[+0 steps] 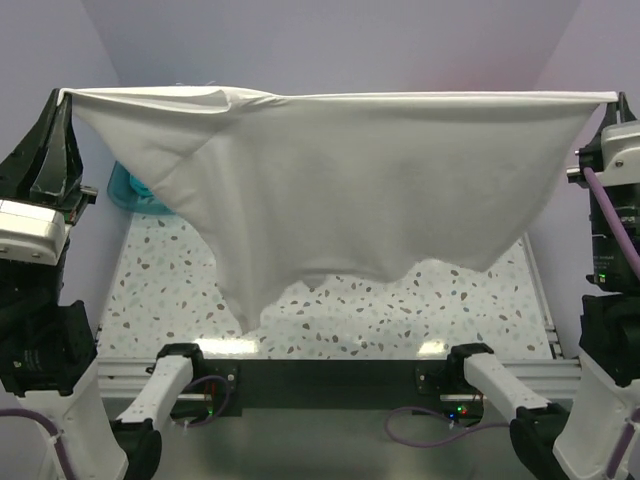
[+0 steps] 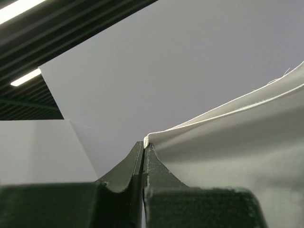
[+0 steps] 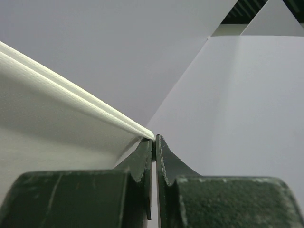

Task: Fold and stack the t-shirts
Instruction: Flatten the tshirt out, then fold the tshirt

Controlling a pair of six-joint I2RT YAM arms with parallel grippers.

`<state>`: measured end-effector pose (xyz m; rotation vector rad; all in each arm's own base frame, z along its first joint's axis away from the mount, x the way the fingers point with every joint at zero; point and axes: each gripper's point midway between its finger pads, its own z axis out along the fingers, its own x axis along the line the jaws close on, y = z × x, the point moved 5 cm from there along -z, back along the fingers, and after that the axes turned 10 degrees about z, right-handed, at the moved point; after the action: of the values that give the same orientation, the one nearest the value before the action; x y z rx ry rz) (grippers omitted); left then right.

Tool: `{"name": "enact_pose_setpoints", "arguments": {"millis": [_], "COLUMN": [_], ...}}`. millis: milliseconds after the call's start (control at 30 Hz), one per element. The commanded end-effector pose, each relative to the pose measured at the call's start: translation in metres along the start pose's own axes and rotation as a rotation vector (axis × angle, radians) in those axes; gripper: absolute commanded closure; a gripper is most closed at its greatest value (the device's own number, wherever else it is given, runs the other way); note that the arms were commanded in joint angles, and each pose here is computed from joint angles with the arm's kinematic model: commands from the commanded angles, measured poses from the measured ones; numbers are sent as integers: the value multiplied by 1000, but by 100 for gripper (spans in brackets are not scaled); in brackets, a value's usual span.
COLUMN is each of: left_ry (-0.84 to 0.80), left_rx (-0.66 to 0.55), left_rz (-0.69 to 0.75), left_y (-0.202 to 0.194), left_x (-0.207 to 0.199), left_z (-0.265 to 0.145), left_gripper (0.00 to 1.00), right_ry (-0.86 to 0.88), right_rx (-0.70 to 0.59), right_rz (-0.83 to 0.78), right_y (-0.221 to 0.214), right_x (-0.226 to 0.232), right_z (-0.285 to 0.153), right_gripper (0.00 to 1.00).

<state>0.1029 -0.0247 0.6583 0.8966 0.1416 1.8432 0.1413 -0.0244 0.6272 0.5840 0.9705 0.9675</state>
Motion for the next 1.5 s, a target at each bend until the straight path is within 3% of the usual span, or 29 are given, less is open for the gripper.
{"name": "enact_pose_setpoints", "arguments": {"millis": [0, 67, 233, 367, 467, 533, 667, 933, 1233, 1467], "left_ry": [12, -69, -371, -641, -741, -771, -851, -881, -866, -892], "left_rx": [239, 266, 441, 624, 729, 756, 953, 1179, 1229, 1236], "left_rz": [77, 86, -16, -174, -256, -276, -342, -453, -439, -443], "left_y": [-55, -67, -150, -235, -288, -312, -394, -525, -585, -589], "left_x": [1, -10, -76, -154, -199, -222, -285, -352, -378, -383], "left_z": [7, 12, 0, -47, -85, -95, -125, -112, -98, -102], "left_gripper": [100, 100, 100, 100, 100, 100, 100, 100, 100, 100], "right_ry": [-9, 71, 384, 606, 737, 802, 879, 952, 938, 944], "right_rx": [102, 172, 375, 509, 610, 672, 772, 981, 1016, 1046], "right_rz": [-86, -100, -138, -116, -91, -89, -94, -105, -143, -148], "right_y": [-26, -50, -144, -213, -262, -294, -351, -470, -520, -535], "right_x": [6, 25, 100, 156, 193, 216, 256, 332, 361, 369], "right_z": [24, 35, 40, 30, 21, 14, 17, 48, 83, 86], "right_gripper": [100, 100, 100, 100, 100, 100, 100, 100, 100, 100]}}
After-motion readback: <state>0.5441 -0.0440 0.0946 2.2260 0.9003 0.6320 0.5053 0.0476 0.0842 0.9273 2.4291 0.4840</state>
